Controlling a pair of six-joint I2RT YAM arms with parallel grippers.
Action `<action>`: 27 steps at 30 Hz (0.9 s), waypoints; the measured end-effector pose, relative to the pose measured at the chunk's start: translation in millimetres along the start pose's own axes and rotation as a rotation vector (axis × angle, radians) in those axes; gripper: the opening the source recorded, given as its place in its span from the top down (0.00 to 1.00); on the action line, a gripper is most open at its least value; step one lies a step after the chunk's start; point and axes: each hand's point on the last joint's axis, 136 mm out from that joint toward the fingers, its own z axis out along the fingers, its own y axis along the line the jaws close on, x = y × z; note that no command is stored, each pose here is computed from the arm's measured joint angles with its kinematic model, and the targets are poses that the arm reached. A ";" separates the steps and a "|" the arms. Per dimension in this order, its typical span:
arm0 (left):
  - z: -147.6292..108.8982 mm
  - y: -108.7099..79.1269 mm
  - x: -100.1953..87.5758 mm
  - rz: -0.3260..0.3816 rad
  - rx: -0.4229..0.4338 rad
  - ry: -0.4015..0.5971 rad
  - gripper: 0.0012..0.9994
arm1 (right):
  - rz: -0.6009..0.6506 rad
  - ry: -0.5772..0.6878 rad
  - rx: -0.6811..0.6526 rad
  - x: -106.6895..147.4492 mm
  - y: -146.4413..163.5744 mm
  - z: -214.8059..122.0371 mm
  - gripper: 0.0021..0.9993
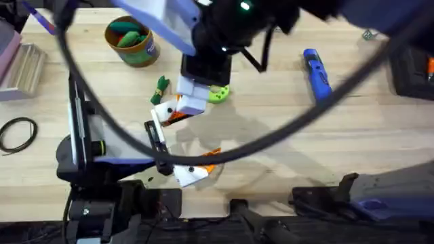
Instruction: Pick up the gripper from the table and insert it into the empty holder that is missing its gripper. Then pick up a screw, insert it into the mounting hole, and use the screwdriver to tighten it. Finally, clean up the table by picking up the vegetable and placing it into the bucket.
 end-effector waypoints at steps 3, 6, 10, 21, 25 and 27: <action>0.0 0.0 0.0 0.000 0.000 0.000 0.01 | 0.103 -0.063 0.044 11.2 -6.8 -7.0 0.01; 0.0 0.0 0.0 0.000 0.000 0.000 0.01 | 0.272 -0.096 0.095 36.9 -19.8 -20.7 0.01; 0.0 0.0 0.0 0.000 0.000 0.000 0.01 | 0.538 -0.103 0.163 81.0 -40.2 -40.4 0.01; 0.0 0.0 0.0 0.000 0.000 0.000 0.01 | 0.918 -0.074 0.284 166.1 -54.6 -76.3 0.01; 0.0 0.0 0.0 0.000 0.000 0.000 0.01 | 1.006 -0.054 0.315 196.2 -47.8 -79.2 0.01; 0.0 0.0 -0.1 0.001 0.000 0.000 0.01 | 1.060 -0.041 0.333 213.4 -43.6 -79.5 0.01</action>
